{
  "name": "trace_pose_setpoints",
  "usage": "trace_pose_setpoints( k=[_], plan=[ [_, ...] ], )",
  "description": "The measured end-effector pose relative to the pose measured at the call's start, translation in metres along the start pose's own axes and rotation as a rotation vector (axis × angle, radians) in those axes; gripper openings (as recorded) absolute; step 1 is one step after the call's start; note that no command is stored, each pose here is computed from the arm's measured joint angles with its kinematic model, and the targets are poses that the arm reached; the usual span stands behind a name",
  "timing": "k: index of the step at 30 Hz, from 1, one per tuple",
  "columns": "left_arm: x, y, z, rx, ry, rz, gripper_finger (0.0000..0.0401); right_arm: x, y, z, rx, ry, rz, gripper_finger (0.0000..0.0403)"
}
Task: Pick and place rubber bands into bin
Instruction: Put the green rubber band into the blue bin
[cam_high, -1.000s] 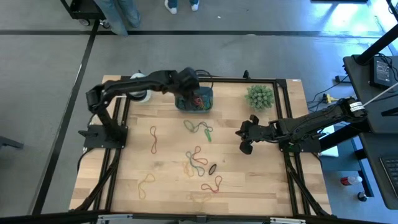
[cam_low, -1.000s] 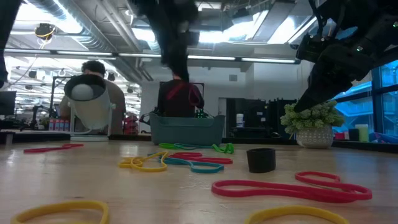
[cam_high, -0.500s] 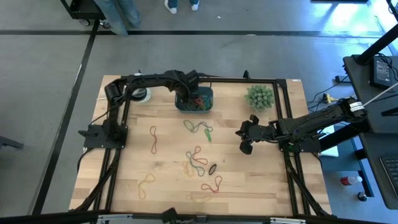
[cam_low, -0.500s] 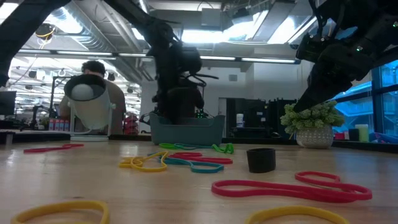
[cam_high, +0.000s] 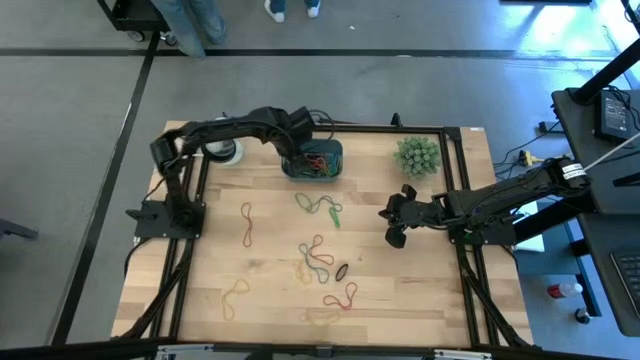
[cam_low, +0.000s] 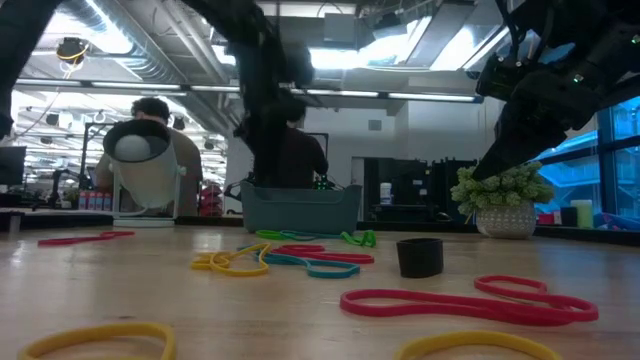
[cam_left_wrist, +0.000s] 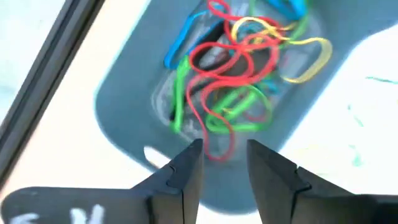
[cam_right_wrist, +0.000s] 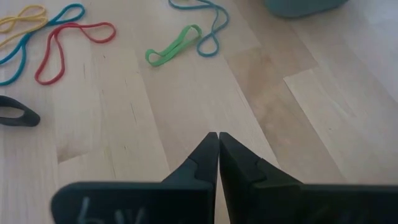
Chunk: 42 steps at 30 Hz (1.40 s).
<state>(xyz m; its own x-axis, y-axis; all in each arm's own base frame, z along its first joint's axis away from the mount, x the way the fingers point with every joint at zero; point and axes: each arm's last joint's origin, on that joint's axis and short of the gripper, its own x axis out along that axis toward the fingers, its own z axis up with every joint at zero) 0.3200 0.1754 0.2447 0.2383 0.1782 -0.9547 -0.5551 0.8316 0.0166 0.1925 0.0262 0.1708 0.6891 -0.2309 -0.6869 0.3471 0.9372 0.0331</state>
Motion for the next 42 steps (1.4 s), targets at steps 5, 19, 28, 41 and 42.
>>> trace_pose_setpoints(
  k=[5, 19, 28, 41, 42],
  plan=[
    [-0.051, -0.021, -0.017, 0.003, -0.117, 0.009, 0.0109, 0.000, 0.000, 0.000, 0.000, -0.001, 0.000, 0.0019],
    [-0.096, -0.107, -0.146, 0.145, -0.232, -0.022, 0.0057, 0.000, 0.003, 0.007, 0.057, -0.071, 0.030, 0.0019],
    [-0.046, -0.133, -0.218, 0.313, -0.185, 0.038, 0.0008, -0.002, 0.006, 0.017, 0.004, -0.171, 0.065, 0.0018],
    [0.018, -0.123, -0.252, 0.416, -0.265, -0.001, 0.0001, 0.022, 0.030, 0.048, 0.053, -0.113, 0.046, 0.0002],
    [0.020, -0.121, -0.250, 0.432, -0.284, -0.001, 0.0001, 0.027, 0.033, 0.051, 0.047, -0.081, 0.033, 0.0002]
  ],
)
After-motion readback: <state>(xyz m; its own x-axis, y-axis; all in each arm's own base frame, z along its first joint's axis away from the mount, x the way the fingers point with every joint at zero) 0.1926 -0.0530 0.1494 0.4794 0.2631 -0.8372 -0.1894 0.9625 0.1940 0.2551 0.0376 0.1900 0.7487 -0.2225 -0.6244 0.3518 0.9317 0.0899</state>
